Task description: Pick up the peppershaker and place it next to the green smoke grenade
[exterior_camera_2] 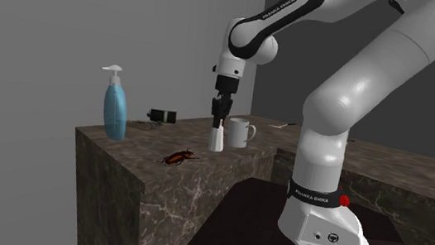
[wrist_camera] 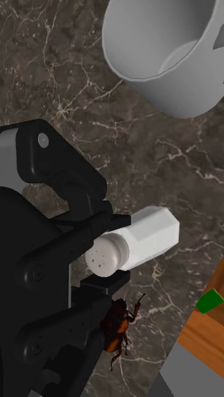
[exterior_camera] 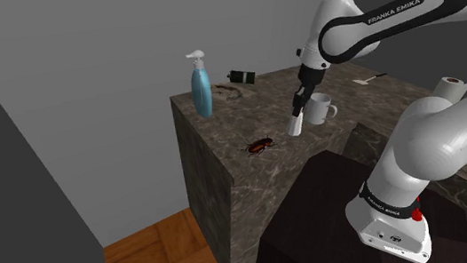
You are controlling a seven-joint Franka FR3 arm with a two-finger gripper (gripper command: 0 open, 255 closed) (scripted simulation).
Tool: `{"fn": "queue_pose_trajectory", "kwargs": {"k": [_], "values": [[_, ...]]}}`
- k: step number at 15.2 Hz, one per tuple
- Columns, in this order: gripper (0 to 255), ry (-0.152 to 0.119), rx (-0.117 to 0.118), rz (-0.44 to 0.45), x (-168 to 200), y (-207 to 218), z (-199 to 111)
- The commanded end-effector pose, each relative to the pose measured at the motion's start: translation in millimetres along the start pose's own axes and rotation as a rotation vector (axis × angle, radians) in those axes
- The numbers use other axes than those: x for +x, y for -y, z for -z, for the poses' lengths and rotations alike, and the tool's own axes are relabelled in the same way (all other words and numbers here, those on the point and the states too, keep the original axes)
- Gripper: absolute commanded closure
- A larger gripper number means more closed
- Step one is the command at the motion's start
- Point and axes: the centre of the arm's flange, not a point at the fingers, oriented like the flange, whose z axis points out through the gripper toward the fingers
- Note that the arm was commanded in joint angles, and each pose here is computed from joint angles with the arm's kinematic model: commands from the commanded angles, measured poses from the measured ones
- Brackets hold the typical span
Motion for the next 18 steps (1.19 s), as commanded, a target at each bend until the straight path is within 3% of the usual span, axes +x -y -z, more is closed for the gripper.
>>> {"fn": "queue_pose_trajectory", "kwargs": {"k": [1, 18], "values": [[255, 0.001, 0.0, 0.0, 0.6, 0.2, 9.8], [255, 0.001, 0.0, 0.0, 8.8, 6.3, 99.0]]}}
